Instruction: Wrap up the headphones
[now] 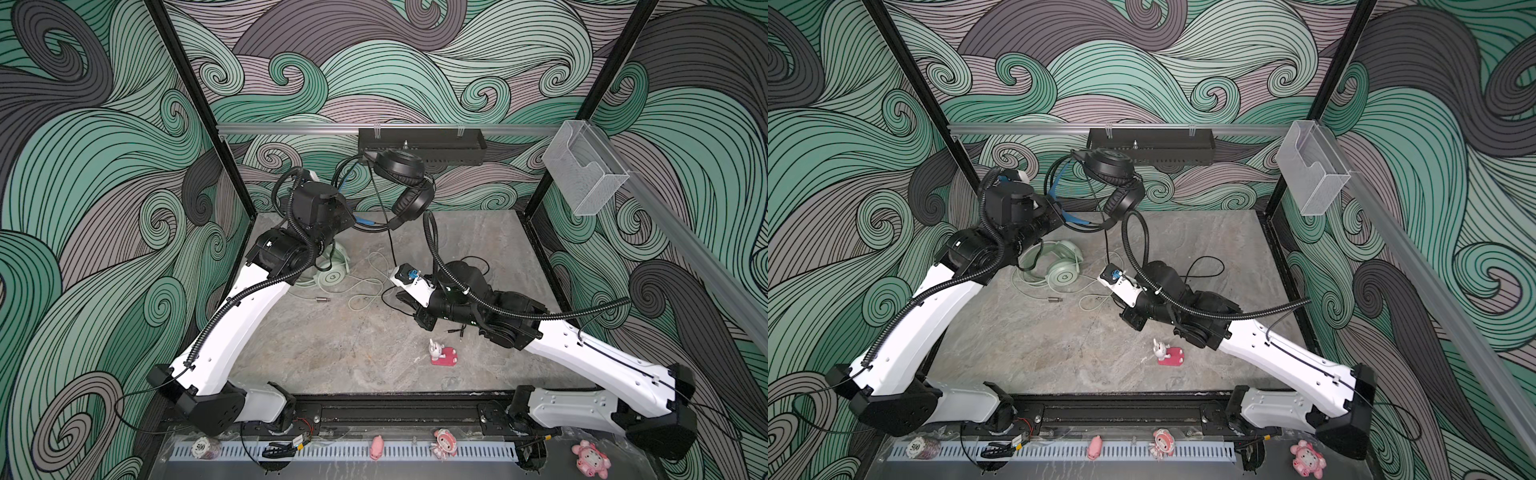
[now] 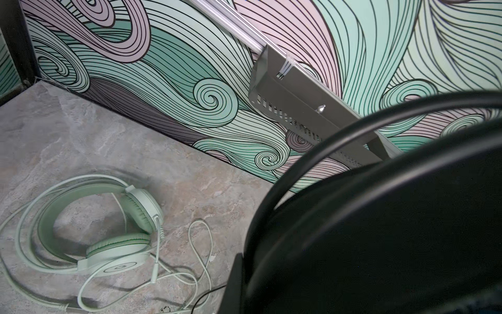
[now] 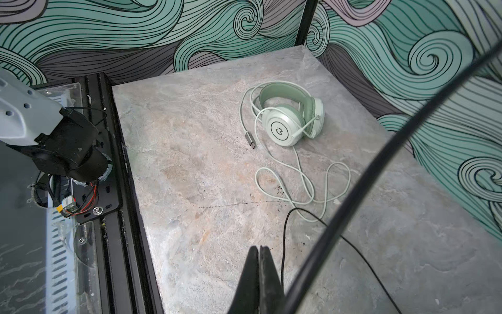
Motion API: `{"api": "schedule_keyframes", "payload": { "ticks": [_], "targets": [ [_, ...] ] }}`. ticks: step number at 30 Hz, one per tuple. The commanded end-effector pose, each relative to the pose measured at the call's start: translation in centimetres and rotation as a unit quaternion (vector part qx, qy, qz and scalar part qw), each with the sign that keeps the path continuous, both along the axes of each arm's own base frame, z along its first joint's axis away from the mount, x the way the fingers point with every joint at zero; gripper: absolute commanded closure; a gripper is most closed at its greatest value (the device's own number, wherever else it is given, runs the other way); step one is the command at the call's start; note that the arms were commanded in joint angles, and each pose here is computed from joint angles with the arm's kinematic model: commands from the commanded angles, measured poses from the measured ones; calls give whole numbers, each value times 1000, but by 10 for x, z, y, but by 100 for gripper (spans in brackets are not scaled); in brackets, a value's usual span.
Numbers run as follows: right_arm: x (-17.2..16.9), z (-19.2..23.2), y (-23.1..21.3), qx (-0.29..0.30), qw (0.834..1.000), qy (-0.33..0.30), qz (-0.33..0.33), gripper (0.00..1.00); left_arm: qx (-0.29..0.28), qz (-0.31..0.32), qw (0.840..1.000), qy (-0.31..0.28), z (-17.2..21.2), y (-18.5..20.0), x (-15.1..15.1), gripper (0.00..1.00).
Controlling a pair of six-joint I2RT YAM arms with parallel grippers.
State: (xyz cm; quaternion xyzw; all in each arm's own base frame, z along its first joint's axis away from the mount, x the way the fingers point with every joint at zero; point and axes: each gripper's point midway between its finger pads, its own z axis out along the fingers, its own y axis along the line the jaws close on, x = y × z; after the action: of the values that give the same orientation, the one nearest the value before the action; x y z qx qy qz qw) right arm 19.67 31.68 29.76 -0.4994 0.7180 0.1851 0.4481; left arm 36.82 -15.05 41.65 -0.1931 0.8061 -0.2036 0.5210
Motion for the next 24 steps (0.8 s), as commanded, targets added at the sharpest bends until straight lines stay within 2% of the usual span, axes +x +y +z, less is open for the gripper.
{"api": "schedule_keyframes", "payload": {
  "ticks": [1, 7, 16, 21, 24],
  "targets": [
    [5, 10, -4, -33, 999, -27, -13, 100, -4, 43, 998, -45, 19, 12, 10, 100],
    [13, 31, -1, -61, 997, -40, -20, 100, 128, 62, 989, -36, -7, 24, 11, 100],
    [24, 54, 4, -92, 994, -61, -20, 100, 306, 46, 950, -42, -22, 21, -5, 100],
    [28, 64, 5, -109, 991, -82, -14, 100, 371, 1, 927, -48, -24, 3, -11, 100],
    [28, 72, 6, -119, 988, -101, -11, 100, 378, -39, 924, -49, -29, -12, -15, 100]
  ]
}}
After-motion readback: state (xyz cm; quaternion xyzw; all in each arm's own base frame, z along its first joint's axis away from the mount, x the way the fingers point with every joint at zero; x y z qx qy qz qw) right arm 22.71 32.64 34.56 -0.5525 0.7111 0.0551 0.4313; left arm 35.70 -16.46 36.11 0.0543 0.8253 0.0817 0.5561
